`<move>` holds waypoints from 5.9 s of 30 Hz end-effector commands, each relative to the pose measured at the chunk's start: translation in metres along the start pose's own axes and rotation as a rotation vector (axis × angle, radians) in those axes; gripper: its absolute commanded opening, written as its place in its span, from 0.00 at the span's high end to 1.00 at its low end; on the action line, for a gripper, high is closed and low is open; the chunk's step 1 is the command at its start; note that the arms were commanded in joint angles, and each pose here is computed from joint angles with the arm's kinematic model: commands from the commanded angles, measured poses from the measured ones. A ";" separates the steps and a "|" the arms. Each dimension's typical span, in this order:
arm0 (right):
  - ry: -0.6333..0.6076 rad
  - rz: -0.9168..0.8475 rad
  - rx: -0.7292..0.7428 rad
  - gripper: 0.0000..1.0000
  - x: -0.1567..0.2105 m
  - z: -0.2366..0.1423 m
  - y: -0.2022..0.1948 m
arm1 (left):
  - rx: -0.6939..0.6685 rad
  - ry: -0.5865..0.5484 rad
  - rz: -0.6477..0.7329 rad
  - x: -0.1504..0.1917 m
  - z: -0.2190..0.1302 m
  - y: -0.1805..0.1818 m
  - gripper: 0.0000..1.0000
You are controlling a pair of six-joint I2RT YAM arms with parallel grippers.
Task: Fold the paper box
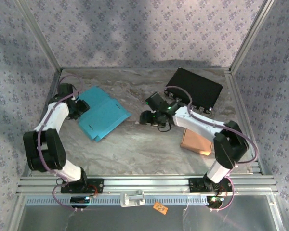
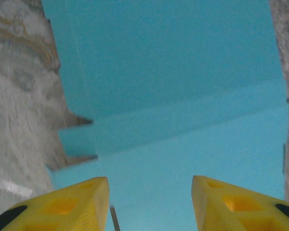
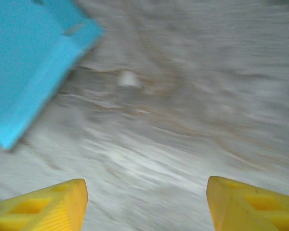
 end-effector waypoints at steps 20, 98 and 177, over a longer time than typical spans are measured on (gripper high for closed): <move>-0.083 0.515 -0.414 0.35 -0.012 0.159 0.087 | 0.086 0.162 -0.056 -0.031 0.067 0.014 0.56; -0.380 0.813 -0.485 1.00 -0.145 -0.232 0.048 | 0.586 -0.684 1.110 0.156 -0.219 -0.196 0.60; 0.118 0.539 -0.127 0.47 -0.052 -0.034 0.024 | 0.295 0.123 -0.042 0.179 0.007 -0.043 1.00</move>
Point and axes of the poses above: each hand's point on the last joint's axis, 136 mm out from that joint toward the fingers, its own z axis out along the fingers, its own y axis along the line the jaws close on, x = y × z, the point moved 3 cm from there along -z, back along the fingers, and after that the axes turned 7 degrees about -z, right-handed, at the moved point
